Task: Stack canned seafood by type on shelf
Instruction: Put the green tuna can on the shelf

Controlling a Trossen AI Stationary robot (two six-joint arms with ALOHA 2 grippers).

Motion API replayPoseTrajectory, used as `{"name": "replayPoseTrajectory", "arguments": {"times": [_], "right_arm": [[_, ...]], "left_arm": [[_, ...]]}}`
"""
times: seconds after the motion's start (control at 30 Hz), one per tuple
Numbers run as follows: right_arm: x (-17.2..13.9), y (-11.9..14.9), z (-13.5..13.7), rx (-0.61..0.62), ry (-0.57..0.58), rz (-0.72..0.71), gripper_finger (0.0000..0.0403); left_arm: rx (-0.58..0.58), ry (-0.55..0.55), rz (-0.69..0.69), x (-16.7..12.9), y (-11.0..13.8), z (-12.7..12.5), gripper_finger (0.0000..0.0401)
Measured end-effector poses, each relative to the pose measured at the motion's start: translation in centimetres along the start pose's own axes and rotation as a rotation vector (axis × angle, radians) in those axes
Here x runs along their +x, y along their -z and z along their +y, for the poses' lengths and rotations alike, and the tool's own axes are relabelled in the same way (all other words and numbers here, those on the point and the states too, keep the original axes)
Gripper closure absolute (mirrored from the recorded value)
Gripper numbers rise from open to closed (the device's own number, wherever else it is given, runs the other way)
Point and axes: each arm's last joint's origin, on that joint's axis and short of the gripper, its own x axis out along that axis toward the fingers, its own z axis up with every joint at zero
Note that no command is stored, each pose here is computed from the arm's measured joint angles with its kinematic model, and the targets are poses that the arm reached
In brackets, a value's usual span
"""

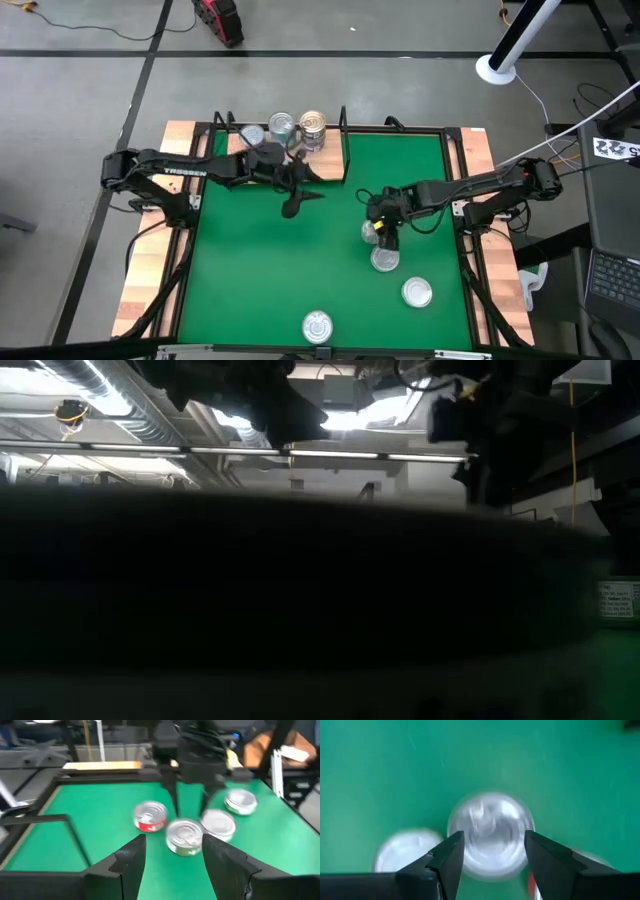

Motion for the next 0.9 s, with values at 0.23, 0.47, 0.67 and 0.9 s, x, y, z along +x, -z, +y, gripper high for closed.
{"name": "replayPoseTrajectory", "arguments": {"times": [0.23,0.47,0.67,0.9], "right_arm": [[-0.2,2.1,-0.4,-0.172,0.015,0.219,0.0194],[-0.2,2.0,-0.2,-0.319,-0.064,0.218,0.0194],[-0.2,1.8,0.8,-0.459,-0.121,0.17,0.0194],[0.4,2.2,2.8,-0.602,-0.116,0.118,0.0194]], "left_arm": [[0.026,0.061,0.087,2.8,2.1,-1.4,0.0212],[0.029,0.094,0.135,4.7,3.7,-2.3,0.0212],[0.035,0.106,0.142,4.9,3.9,-2.9,0.0212],[0.042,0.105,0.119,5.0,3.7,-3.0,0.0212]]}}
